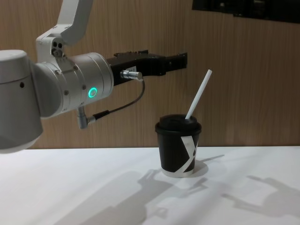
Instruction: Pick up the straw with one hand, pass it to the other hand, and insert it into the cup.
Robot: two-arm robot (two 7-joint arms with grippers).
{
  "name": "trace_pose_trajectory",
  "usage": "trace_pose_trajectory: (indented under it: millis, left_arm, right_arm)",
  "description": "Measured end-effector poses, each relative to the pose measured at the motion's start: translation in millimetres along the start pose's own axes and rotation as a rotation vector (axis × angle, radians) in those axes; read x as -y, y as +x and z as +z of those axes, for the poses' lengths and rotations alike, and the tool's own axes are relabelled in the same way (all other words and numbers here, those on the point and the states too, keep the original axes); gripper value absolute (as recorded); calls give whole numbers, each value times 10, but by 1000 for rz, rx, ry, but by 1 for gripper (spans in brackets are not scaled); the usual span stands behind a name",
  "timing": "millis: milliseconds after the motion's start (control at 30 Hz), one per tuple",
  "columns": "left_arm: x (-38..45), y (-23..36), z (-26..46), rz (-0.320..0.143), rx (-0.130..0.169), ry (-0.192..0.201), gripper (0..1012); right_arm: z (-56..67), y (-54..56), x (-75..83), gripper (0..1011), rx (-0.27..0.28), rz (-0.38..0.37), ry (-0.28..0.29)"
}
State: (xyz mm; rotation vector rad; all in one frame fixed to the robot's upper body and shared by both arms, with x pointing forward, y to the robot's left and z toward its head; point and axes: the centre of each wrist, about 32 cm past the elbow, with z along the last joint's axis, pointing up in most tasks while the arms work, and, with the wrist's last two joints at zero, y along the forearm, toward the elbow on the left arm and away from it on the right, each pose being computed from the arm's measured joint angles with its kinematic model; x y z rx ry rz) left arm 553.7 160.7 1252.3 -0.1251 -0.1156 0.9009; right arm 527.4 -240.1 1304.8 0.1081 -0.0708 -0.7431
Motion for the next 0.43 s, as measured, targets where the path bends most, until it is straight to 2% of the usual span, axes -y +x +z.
trace_pose_trajectory:
  millis: [433]
  left_arm:
    - [0, 0, 0, 0, 0, 0, 1003]
  right_arm:
    - [0, 0, 0, 1001, 0, 0, 0]
